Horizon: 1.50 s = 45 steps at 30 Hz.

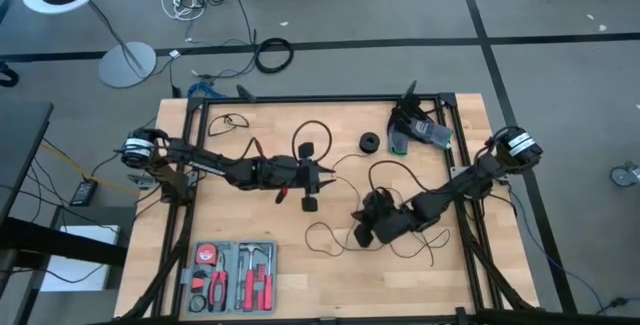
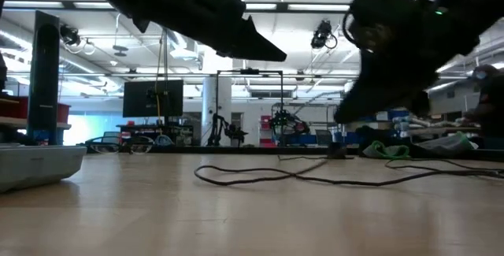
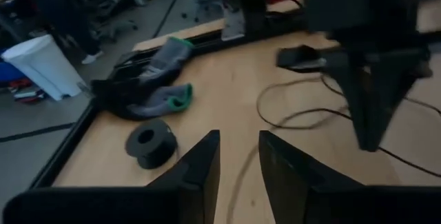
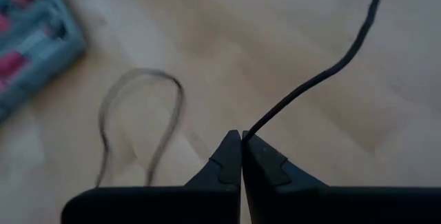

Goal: Coil cords
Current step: Uncoil the black wire from the black spool

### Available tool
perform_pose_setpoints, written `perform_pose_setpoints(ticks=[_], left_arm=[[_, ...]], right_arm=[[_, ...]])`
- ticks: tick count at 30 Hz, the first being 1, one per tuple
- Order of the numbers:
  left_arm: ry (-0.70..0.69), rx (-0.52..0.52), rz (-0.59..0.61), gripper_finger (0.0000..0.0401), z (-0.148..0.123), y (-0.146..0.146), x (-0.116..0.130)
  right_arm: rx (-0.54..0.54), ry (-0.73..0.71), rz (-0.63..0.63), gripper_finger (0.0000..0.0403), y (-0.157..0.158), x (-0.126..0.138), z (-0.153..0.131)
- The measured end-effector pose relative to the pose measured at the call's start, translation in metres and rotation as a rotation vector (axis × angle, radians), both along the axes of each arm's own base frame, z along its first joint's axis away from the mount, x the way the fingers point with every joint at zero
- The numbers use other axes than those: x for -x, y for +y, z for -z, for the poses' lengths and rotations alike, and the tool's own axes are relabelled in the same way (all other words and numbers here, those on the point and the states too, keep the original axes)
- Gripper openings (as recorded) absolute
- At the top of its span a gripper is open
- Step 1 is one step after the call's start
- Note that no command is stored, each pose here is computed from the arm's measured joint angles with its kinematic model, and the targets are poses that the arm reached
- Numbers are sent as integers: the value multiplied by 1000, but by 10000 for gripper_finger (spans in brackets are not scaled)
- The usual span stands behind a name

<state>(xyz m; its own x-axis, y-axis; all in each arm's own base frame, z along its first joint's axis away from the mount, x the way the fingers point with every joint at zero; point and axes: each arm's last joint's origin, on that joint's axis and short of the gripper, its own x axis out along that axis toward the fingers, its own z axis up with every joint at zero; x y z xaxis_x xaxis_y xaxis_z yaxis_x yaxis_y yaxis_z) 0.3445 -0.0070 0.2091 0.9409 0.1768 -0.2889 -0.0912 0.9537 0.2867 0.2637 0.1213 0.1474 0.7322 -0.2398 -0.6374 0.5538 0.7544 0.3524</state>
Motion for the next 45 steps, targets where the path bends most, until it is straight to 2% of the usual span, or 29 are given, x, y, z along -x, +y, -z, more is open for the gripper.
perform_pose_setpoints(ticks=[7,14,19,25,32,40,45], left_arm=[[75,7,18,106,7,-7,3],[82,4,-18,106,11,-7,1],[113,-10,-17,106,32,-7,-7],[47,-8,-81,106,33,-6,-12],[56,-84,-163,106,32,-3,-11],[95,-125,-114,106,35,-18,-9],[51,-202,-80,106,29,-21,-11]], right_arm=[[74,-113,-43,2,-17,-20,-12],[85,-220,-143,2,-31,-36,-25],[117,-255,-205,2,-35,-48,-40],[80,-226,-249,2,-37,-51,-43],[18,-129,-193,2,-39,-46,-33],[21,-121,-156,2,-44,-47,-32],[-43,-146,-233,1,-46,-50,-35]])
